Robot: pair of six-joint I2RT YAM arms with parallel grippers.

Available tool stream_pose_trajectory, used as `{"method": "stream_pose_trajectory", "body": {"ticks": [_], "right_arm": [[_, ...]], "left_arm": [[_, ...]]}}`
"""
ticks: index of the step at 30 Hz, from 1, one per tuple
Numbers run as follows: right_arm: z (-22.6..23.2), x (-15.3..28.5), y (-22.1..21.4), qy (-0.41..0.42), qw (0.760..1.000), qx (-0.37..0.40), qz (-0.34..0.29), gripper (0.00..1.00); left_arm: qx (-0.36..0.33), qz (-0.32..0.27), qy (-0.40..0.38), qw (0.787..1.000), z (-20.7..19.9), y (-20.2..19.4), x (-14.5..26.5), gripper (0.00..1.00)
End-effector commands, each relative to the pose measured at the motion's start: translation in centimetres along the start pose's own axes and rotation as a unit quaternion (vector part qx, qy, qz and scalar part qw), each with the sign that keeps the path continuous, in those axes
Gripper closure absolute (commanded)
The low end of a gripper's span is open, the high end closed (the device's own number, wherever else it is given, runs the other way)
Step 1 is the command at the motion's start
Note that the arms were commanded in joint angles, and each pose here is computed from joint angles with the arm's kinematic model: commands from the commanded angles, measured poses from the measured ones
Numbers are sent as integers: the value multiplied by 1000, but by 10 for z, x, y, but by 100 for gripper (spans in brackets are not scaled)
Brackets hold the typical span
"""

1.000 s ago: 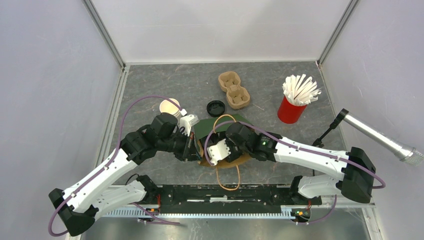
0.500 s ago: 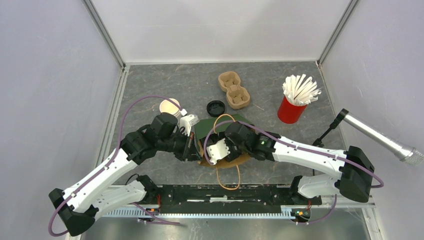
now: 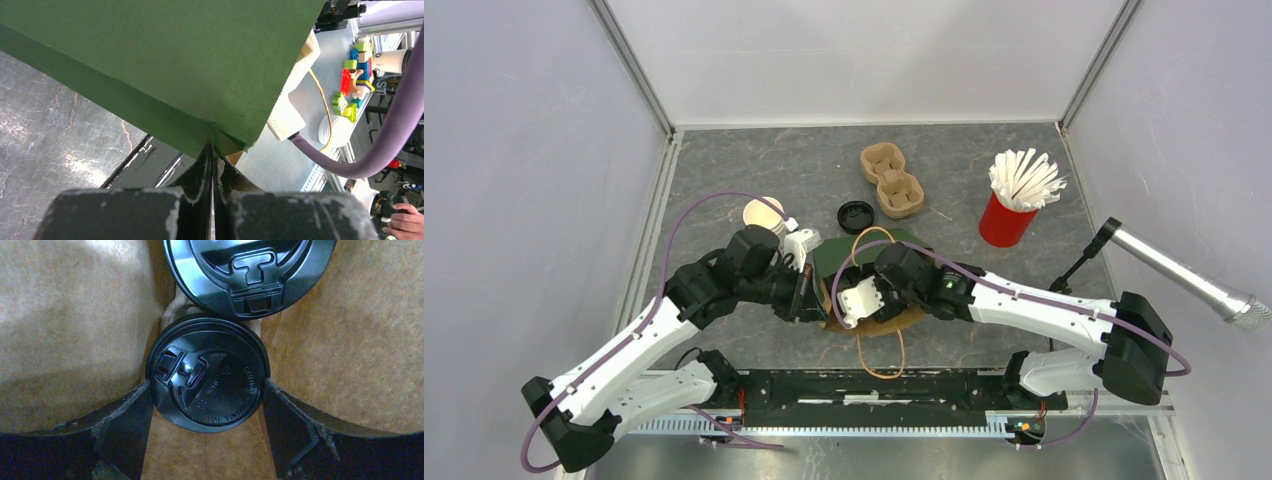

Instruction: Pack the takeout coffee

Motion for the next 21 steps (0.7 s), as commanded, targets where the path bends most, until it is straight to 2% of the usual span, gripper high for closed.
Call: {"method": "stream_pose_trajectory", "body": {"ticks": [1,6,13,21], "right_arm": [[13,-10,-7,28,1000,2,14,30],[7,-6,-7,14,1000,1,14,27],[-4,5,-6,-1,1000,-4,5,15],[-11,14,-5,-11,1000,-4,2,13]], "left_arm": [[-24,-11,-35,999,-11,7,3,96],[-22,-11,-33,999,-11,8,3,96],[-26,-11,-29,999,-13,11,4,97],[-26,-10,-26,999,-14,13,4,96]]}}
Point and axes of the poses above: each gripper's point midway between its finger pads, its own x axis back along the fingers, its own z axis along the line the jaws close on, y = z × x, the point moved 9 cm from there along x, back along the fingers, and after that the axes turned 10 degrees about x, right-handed, at the moved point
